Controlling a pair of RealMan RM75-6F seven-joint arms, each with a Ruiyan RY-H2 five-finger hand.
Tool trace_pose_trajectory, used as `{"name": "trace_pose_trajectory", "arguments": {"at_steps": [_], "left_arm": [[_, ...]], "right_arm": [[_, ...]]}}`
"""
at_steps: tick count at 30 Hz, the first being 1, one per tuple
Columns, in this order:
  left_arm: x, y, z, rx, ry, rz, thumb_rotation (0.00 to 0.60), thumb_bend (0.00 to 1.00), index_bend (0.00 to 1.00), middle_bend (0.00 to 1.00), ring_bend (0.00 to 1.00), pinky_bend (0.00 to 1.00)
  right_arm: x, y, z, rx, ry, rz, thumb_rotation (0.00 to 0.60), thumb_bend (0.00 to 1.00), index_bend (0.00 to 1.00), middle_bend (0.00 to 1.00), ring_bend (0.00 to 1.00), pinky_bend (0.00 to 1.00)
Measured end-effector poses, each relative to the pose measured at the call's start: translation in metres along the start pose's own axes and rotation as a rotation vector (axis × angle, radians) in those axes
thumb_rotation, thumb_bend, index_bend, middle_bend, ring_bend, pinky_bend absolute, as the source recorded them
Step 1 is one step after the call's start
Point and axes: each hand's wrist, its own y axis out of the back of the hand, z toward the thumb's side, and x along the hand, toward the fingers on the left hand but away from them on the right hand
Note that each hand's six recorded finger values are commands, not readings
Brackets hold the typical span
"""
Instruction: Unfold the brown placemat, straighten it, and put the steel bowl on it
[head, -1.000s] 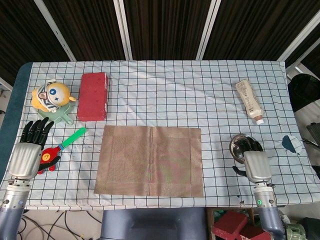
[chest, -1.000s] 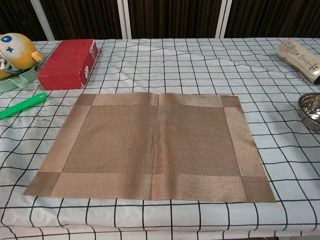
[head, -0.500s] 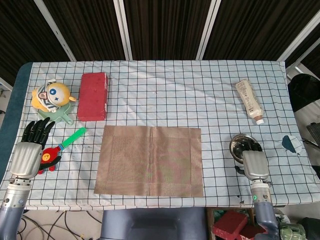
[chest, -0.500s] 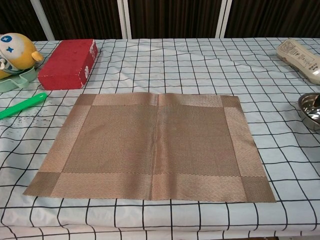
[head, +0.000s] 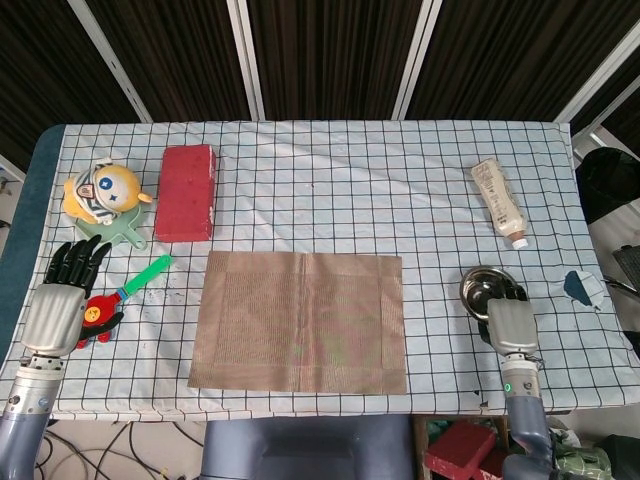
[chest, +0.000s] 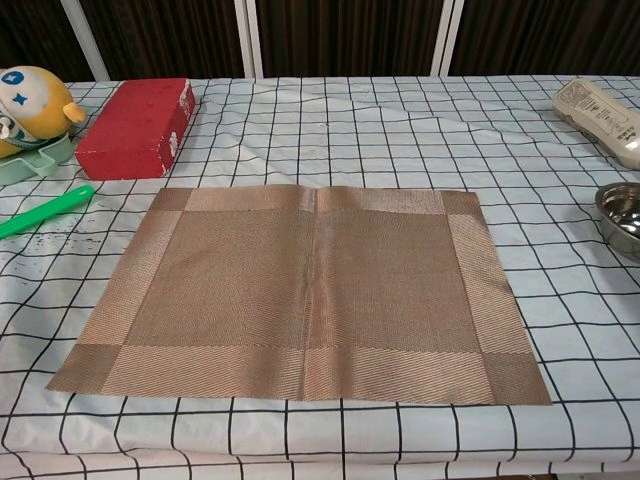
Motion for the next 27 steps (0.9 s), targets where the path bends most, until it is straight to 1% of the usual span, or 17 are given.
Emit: {"name": "trace_pose_trajectory", "arguments": {"at_steps": [5, 9, 13, 16, 22, 27], "left_arm": [[0.000, -0.001, 0.000, -0.003, -0.001, -0.004, 0.600, 0.07, 0.03, 0.01, 0.00, 0.00], [0.000, -0.001, 0.000, -0.005, -0.002, -0.003, 0.600, 0.07, 0.03, 0.01, 0.00, 0.00], [0.001, -0.001, 0.000, -0.007, -0.002, -0.001, 0.600, 0.07, 0.03, 0.01, 0.00, 0.00], [0.001, -0.001, 0.000, -0.005, -0.002, -0.001, 0.600, 0.07, 0.03, 0.01, 0.00, 0.00], [0.002, -0.004, 0.000, -0.001, -0.008, -0.006, 0.600, 0.07, 0.03, 0.01, 0.00, 0.00], [0.002, -0.005, 0.001, -0.006, -0.013, -0.001, 0.600, 0.07, 0.03, 0.01, 0.00, 0.00]], "right_arm": [[0.000, -0.002, 0.003, 0.006, 0.016, 0.008, 0.600, 0.50, 0.59, 0.38, 0.12, 0.16], [0.001, 0.000, 0.007, -0.009, 0.032, 0.004, 0.600, 0.53, 0.63, 0.41, 0.13, 0.16], [0.002, 0.006, 0.014, -0.028, 0.061, -0.015, 0.600, 0.53, 0.64, 0.42, 0.13, 0.17], [0.003, 0.010, 0.020, -0.045, 0.082, -0.028, 0.600, 0.54, 0.67, 0.44, 0.15, 0.17], [0.005, 0.028, 0.042, -0.069, 0.159, -0.085, 0.600, 0.57, 0.70, 0.47, 0.17, 0.18], [0.008, 0.047, 0.069, -0.097, 0.241, -0.141, 0.600, 0.57, 0.72, 0.48, 0.17, 0.18]]}}
